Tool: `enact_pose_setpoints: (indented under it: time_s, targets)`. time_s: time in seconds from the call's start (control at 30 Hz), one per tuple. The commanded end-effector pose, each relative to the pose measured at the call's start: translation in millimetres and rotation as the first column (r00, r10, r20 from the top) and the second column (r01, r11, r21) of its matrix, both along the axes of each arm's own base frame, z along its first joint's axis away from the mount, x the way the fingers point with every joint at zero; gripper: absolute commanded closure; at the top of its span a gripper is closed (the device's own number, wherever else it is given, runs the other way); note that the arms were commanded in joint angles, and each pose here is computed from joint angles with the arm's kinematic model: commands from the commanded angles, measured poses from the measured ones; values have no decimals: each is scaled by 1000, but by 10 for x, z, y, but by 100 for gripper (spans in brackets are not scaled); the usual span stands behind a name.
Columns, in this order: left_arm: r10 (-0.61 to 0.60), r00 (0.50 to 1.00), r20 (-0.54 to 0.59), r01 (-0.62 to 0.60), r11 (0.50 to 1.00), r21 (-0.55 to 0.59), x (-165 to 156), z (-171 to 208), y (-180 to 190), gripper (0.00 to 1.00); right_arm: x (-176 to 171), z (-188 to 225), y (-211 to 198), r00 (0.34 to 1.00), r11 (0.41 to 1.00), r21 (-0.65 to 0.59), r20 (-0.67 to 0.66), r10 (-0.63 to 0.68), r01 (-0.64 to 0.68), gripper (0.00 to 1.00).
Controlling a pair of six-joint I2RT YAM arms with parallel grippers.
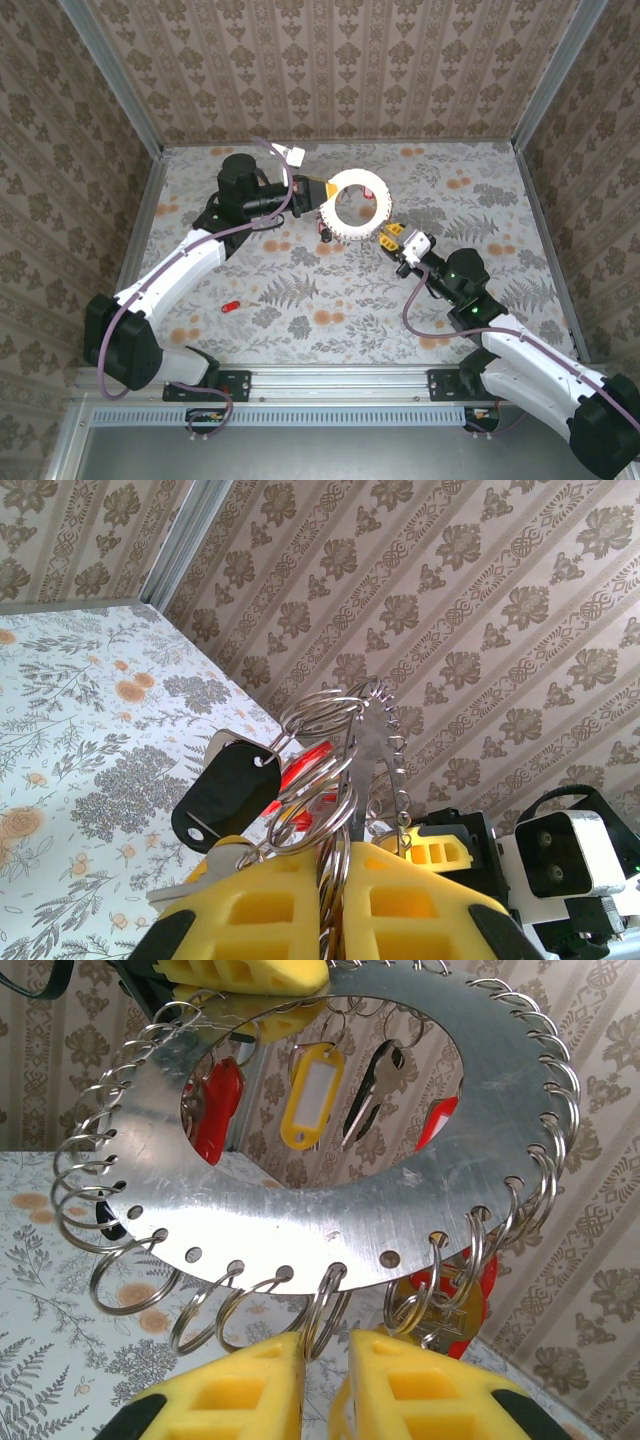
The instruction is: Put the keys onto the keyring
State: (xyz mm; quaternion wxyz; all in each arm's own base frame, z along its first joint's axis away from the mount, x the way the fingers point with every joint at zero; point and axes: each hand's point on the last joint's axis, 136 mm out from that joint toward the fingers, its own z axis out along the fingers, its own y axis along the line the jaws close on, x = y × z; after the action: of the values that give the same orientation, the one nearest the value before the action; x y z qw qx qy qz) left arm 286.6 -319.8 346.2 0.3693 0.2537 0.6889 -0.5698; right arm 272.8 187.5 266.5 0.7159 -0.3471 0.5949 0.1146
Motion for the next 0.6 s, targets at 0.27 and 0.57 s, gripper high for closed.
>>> enact_pose_setpoints:
  time_s: [0.27, 0.57]
  targets:
    - [0, 993, 121, 10, 997, -83, -118, 493, 33, 100, 13, 224, 41, 999, 999, 50, 34, 8, -9, 87]
    - [5, 993, 116, 4, 997, -82, -102, 475, 26, 100, 65, 237, 42, 999, 998, 56, 31, -20, 19, 85]
